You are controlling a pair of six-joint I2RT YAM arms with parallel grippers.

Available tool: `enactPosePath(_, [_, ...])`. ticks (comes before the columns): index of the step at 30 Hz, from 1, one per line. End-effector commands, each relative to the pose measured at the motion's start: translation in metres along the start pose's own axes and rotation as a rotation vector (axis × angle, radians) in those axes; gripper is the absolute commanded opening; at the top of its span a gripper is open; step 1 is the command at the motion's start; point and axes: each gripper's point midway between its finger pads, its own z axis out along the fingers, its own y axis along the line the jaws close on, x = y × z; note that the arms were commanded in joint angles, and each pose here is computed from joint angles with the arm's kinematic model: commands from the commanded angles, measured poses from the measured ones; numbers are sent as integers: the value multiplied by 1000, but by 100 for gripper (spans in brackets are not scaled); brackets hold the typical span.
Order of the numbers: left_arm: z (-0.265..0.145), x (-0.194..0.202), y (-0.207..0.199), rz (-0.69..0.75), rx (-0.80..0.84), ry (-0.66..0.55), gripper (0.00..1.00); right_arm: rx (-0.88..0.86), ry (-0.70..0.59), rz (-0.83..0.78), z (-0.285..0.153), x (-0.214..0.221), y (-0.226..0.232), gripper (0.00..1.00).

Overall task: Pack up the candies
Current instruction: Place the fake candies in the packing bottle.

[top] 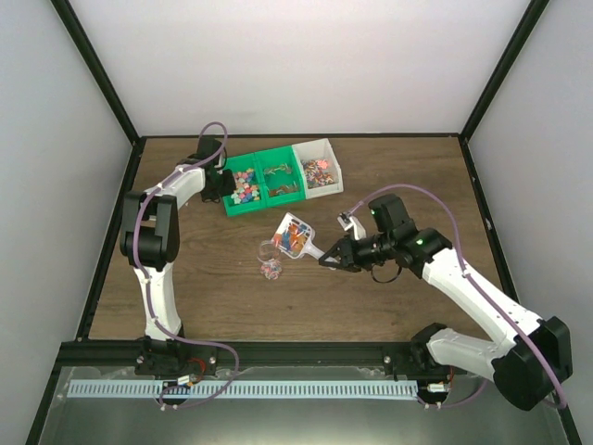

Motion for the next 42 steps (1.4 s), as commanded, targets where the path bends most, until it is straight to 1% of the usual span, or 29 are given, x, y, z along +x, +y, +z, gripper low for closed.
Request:
enactPosePath(1, [5,-1,3,-4,7,1,27,-24,-21,-71,-7,-9,24,1])
enactPosePath(18, [7,-2,6,-16,18,4,26,13,32,-69,1,-4,23,1])
enactPosePath(32, [8,-3,8,-27,26,4,26,89,99,-92,5,-2,23,1])
enactPosePath(42, [11,-1,9,-30,36,13,26,102,97,-84,3,-1,22,1])
